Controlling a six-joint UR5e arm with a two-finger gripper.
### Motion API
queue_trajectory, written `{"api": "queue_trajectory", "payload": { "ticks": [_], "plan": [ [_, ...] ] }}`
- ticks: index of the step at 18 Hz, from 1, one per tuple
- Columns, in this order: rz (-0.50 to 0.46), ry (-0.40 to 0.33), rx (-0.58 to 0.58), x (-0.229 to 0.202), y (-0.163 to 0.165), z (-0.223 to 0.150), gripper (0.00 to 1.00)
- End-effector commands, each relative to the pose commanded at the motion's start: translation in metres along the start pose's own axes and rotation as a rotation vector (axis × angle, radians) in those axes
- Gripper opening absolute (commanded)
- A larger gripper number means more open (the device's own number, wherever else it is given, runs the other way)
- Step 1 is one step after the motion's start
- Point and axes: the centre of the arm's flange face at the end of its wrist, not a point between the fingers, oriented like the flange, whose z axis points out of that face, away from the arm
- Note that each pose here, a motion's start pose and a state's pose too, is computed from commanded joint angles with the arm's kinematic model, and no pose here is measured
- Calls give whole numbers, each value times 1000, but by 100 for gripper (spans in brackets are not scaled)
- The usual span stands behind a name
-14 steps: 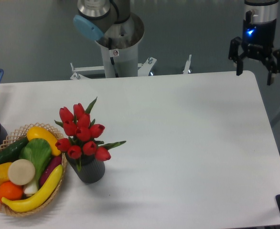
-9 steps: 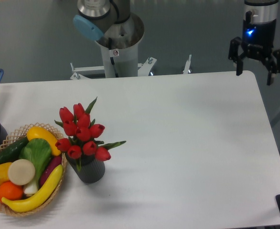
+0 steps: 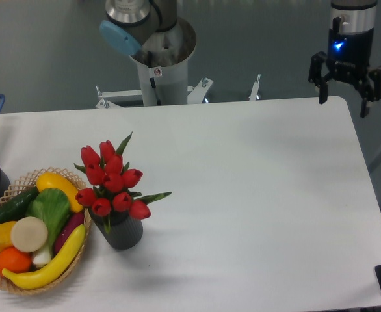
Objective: Pick up the flowers from the vase
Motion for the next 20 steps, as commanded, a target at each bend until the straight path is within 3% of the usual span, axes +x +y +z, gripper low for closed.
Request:
{"api": "queue_trajectory", "payload": {
  "ticks": [3, 10, 15, 20],
  "plan": [
    [-66, -11, 62, -1, -2, 0, 100],
    [-164, -4, 75, -2, -12, 2, 100],
    [-194, 33, 101, 3, -31, 19, 100],
    [-306, 93, 193, 12, -43, 47, 100]
  ]
}}
